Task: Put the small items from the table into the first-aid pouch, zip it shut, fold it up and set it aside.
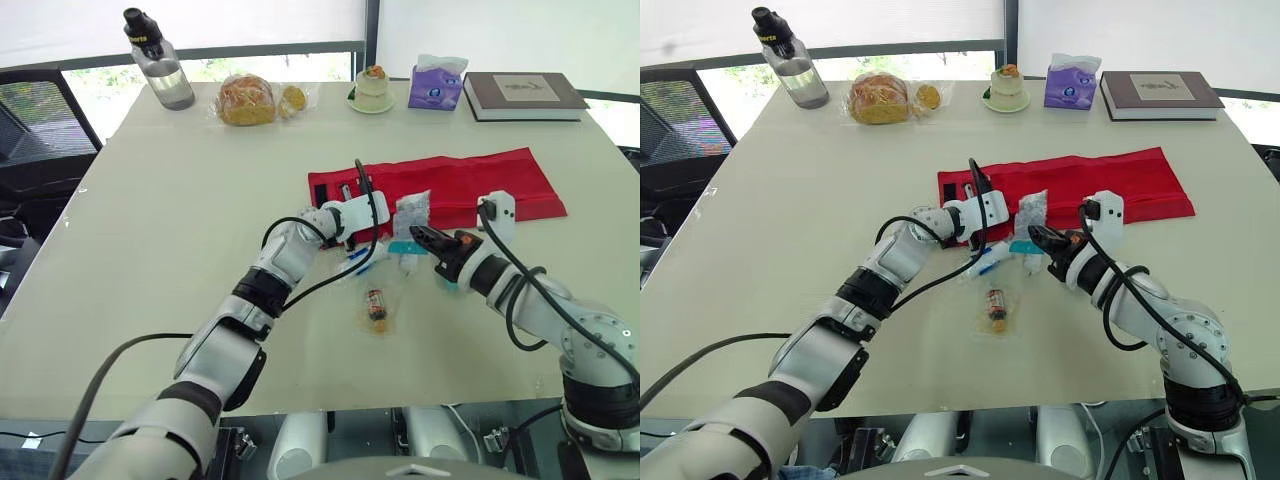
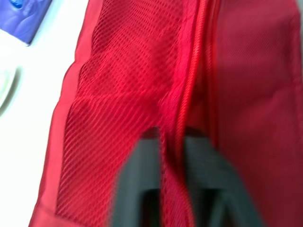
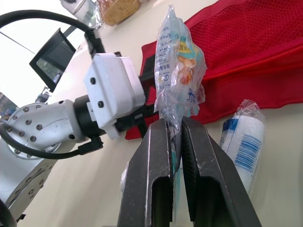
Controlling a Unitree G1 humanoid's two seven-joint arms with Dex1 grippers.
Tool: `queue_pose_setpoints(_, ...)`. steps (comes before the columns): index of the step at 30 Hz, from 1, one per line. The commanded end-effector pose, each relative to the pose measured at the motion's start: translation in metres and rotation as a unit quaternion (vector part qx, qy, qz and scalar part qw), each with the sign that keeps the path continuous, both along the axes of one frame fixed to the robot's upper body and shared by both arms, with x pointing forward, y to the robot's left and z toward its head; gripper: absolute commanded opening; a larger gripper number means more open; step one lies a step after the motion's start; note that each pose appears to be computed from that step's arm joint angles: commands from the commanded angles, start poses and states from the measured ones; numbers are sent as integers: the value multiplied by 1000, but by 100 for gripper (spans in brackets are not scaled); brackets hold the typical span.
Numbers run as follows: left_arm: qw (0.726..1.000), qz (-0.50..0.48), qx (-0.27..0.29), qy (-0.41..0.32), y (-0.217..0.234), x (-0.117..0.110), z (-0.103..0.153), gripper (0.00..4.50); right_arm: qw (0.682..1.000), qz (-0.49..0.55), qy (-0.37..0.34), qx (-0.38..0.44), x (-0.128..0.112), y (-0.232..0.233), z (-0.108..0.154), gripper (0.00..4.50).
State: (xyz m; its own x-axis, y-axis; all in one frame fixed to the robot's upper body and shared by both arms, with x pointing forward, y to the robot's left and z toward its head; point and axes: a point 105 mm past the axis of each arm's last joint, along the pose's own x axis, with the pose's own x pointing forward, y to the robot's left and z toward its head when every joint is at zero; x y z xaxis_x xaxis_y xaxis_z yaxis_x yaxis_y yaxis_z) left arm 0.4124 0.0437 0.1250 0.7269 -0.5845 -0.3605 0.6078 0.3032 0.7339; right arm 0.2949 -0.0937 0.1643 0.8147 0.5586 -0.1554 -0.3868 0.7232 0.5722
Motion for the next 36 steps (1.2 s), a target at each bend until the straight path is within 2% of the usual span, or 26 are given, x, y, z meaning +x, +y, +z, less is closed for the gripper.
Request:
queue_pose_setpoints(1,999,12,3,-38,5,-3,6,131,1000,-9,-20,17,0,-5,12,0)
queue_pose_setpoints(5,998,35,7,-59,16,-6,7,131,1000,-10,-20,15,0,-6,11,0)
queue_pose_setpoints(13,995,80,-2,-56,31,-5,2,131,1000,-8,-20,13,1,-7,11,0)
queue_pose_setpoints(16,995,82,-10,-50,30,-3,2,59,1000,-7,-20,12,2,-7,11,0)
queue_pose_setpoints(17,996,80,-16,-46,29,-3,2,9,1000,-7,-20,13,2,-6,11,0)
queue_pose_setpoints(18,996,77,-20,-44,28,-4,2,2,1000,-6,-19,13,2,-6,11,0)
queue_pose_setpoints(28,994,45,-83,-57,8,-3,25,2,998,11,-2,54,11,10,9,0)
queue_pose_setpoints(36,993,25,-106,-54,-8,-6,36,2,990,0,61,130,32,21,-6,0)
